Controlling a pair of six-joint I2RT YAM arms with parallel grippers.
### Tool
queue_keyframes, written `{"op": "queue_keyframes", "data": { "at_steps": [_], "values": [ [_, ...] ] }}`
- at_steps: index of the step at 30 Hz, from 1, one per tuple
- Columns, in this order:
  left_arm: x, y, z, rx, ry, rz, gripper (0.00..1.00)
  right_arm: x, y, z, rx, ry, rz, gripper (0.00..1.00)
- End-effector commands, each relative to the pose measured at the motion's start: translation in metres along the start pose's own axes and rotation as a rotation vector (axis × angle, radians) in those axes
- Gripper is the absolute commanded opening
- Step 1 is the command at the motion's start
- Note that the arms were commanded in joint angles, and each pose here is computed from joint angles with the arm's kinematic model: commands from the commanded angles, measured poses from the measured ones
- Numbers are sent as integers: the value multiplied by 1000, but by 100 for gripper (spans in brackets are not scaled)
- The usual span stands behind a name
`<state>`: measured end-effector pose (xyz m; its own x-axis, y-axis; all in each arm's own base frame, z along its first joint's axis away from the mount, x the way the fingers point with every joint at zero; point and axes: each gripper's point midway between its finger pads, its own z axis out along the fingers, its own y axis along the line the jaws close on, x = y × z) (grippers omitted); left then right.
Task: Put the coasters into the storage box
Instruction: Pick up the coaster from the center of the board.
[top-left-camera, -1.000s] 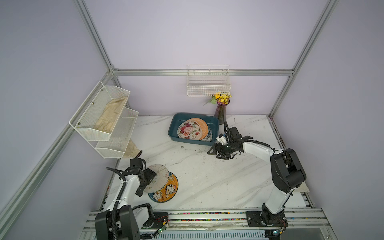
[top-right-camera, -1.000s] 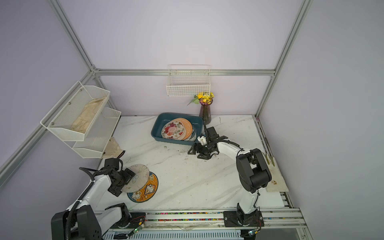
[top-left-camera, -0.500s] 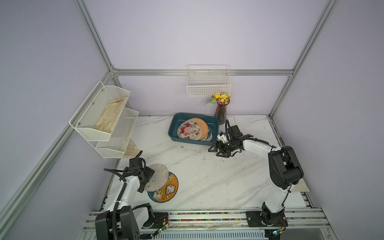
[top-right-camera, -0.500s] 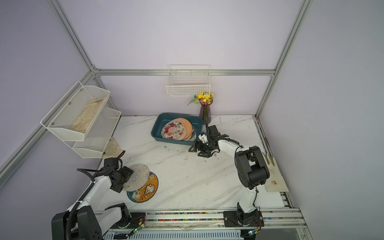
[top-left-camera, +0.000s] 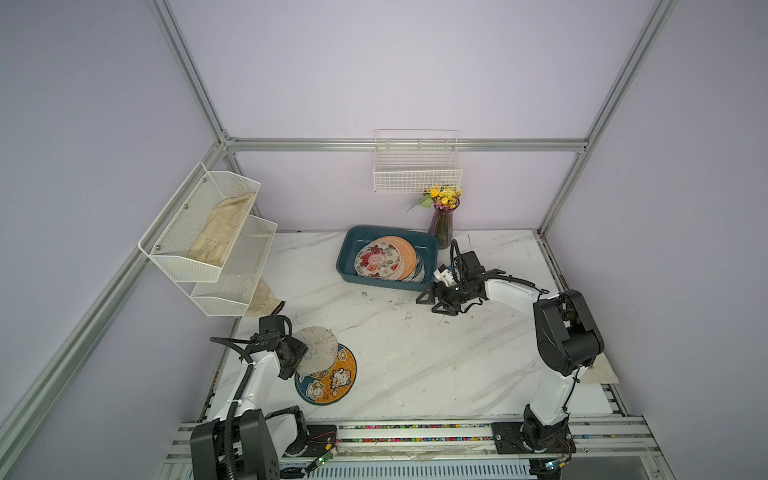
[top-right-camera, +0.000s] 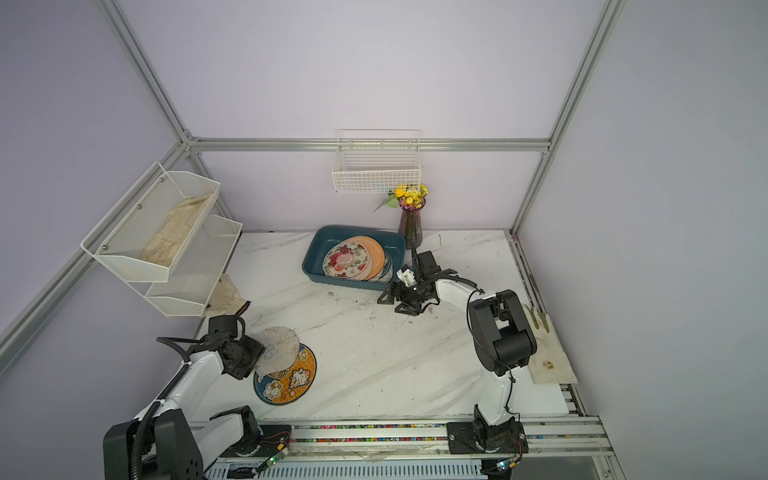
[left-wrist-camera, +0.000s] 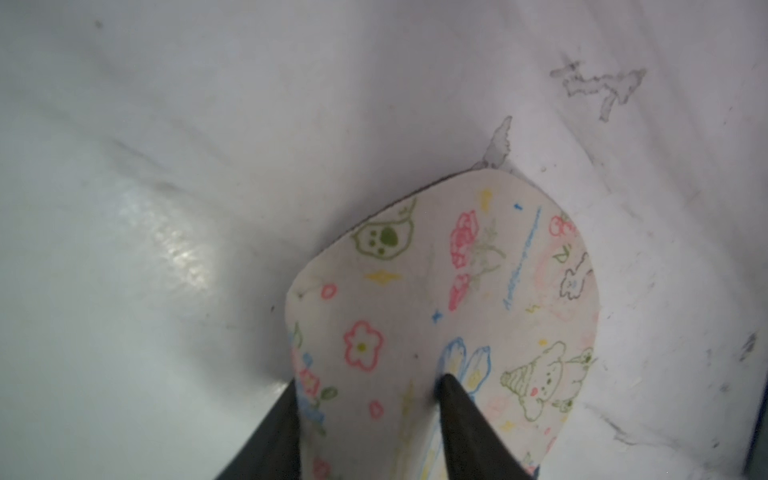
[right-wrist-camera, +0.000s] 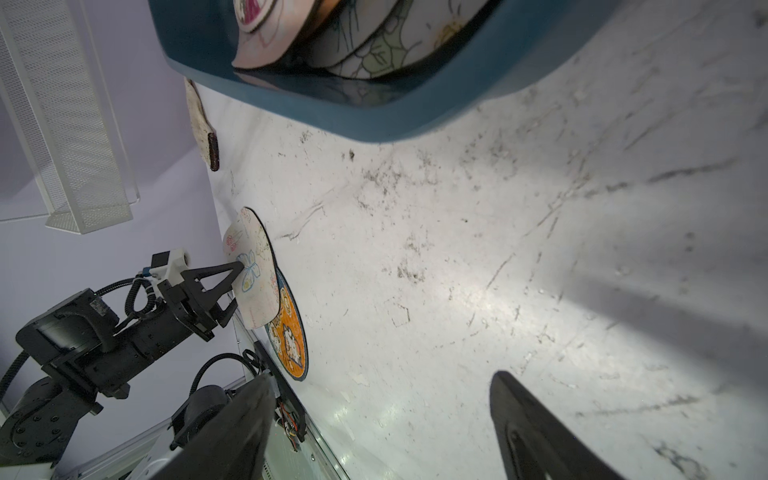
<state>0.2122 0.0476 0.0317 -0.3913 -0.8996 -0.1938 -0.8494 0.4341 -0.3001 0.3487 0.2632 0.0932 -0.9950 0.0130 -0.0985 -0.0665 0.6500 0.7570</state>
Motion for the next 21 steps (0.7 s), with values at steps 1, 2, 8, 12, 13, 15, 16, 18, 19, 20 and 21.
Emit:
{"op": "queue_keyframes", "data": {
  "at_steps": [1,2,8,12,13,15,16,18,19,20,21],
  "values": [
    [-4,-1,-9,1,-19,8,28,-8,5,-1,-19,-10,-11,83],
    [-6,-3,-11,3,-27,13,23,-8,5,-2,-20,-11,-12,83],
    [-21,-22,-28,42,-65,61,7,-5,5,-2,-22,-11,-8,83],
    [-30,-42,-41,93,-80,112,1,-2,4,-4,-19,-13,-2,83],
    [-32,-50,-45,104,-86,136,0,-1,4,-4,-17,-15,1,83],
    [-34,-66,-52,132,-90,178,0,2,2,-4,-16,-16,10,83],
    [-36,-76,-56,148,-93,198,0,3,1,-4,-13,-19,14,83],
    [-37,-96,-64,179,-99,241,0,6,-1,-5,-10,-21,23,83],
    [-37,-109,-69,199,-104,266,0,7,-1,-6,-10,-24,26,83],
    [-38,-121,-74,217,-107,292,0,9,-3,-6,-8,-23,30,83],
    [-37,-134,-79,233,-113,326,0,10,-4,-6,-6,-25,34,83]
  ]
}}
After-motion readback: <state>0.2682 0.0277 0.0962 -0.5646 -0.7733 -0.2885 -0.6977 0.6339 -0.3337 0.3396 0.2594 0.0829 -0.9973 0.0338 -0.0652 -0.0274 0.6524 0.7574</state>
